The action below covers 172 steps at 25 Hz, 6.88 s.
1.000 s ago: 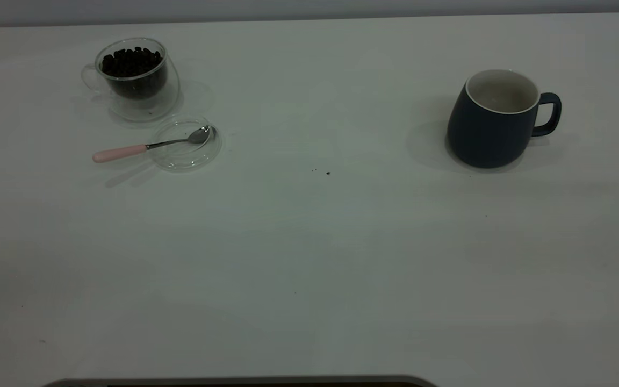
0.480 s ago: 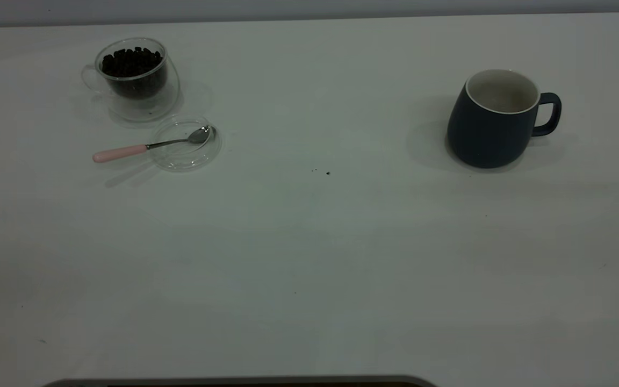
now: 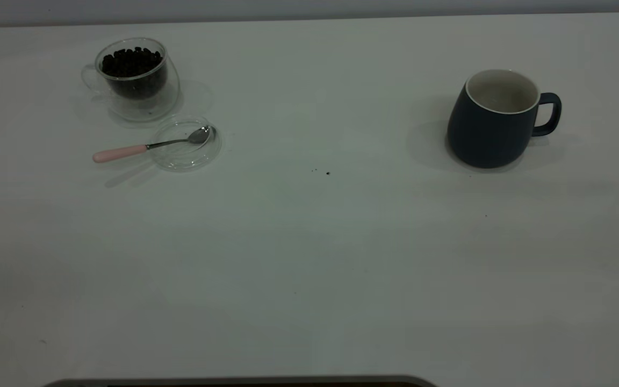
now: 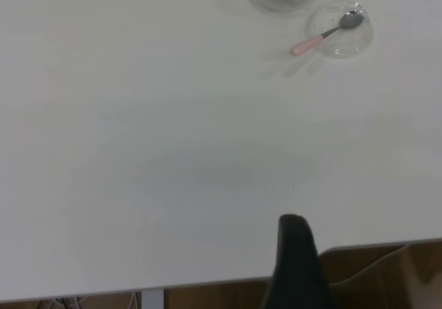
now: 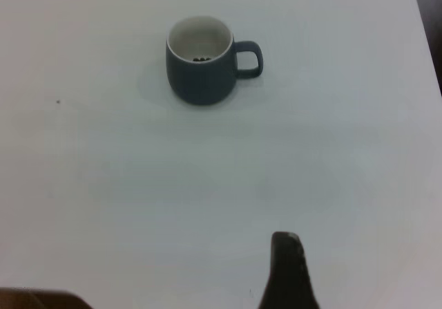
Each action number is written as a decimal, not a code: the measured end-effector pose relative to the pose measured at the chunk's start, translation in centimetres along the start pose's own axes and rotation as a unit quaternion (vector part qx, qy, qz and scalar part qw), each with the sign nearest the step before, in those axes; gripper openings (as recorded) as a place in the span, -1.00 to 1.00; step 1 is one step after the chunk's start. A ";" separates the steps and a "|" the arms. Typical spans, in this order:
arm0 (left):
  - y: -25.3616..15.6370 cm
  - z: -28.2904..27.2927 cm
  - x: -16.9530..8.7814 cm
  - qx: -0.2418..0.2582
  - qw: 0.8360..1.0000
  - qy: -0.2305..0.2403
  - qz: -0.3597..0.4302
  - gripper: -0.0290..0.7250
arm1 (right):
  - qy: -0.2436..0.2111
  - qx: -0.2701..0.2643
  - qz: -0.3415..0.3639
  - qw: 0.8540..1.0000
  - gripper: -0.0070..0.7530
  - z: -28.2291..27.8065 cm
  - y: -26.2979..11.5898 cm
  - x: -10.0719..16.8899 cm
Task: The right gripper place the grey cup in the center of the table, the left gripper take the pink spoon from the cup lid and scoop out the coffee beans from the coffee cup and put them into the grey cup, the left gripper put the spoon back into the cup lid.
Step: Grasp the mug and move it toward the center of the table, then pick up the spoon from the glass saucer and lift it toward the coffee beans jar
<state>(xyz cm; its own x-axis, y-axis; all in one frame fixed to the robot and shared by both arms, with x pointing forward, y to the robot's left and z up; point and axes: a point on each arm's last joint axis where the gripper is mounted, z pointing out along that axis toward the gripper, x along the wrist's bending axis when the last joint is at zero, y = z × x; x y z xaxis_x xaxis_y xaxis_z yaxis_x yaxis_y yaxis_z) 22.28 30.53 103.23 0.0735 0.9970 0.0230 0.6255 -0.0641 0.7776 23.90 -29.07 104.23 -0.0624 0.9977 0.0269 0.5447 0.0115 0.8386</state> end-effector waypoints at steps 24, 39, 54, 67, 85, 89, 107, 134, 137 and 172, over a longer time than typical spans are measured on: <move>0.0 0.0 0.0 0.000 1.000 0.000 0.000 0.64 | 0.069 0.227 -0.302 0.923 0.84 24.6 12.2 -2.7; 0.0 0.0 0.0 0.000 1.000 0.000 0.000 0.64 | 0.135 0.266 -0.464 0.834 0.74 39.9 6.5 -3.6; 0.0 0.0 0.0 0.000 1.000 0.000 0.000 0.64 | 0.154 0.237 -0.517 0.808 0.67 45.4 3.6 -0.1; 0.0 0.0 0.0 0.000 1.000 0.000 0.000 0.64 | 0.184 0.179 -0.512 0.820 0.61 44.9 3.4 8.5; 0.0 0.0 0.0 0.000 1.000 0.000 0.000 0.64 | 0.192 0.081 -0.426 0.880 0.59 41.4 3.0 20.6; 0.0 0.0 0.0 0.000 1.000 0.000 0.000 0.64 | 0.198 0.057 -0.377 0.903 0.59 38.4 6.6 20.6; 0.0 0.0 0.0 0.000 1.000 0.000 0.000 0.64 | 0.266 0.221 -0.228 0.910 0.58 13.5 15.9 11.1; 0.0 0.0 0.0 0.000 1.000 0.000 0.000 0.64 | 0.075 0.084 -0.083 0.990 0.57 1.3 3.6 0.3; 0.0 0.0 0.0 0.000 1.000 0.000 0.000 0.64 | 0.044 0.056 -0.056 0.996 0.57 0.9 2.2 0.0; 0.0 0.0 0.0 0.000 1.000 0.000 0.000 0.64 | -0.007 0.006 -0.034 0.999 0.57 0.1 -0.2 -0.1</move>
<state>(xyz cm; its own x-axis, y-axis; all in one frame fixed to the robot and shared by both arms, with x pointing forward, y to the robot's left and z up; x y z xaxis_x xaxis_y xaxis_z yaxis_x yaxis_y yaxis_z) 22.28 30.53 103.22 0.0735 0.9970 0.0230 0.6261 -0.0641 0.7771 23.84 -29.16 103.99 -0.0887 0.9953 -0.0382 0.5493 0.0809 0.8317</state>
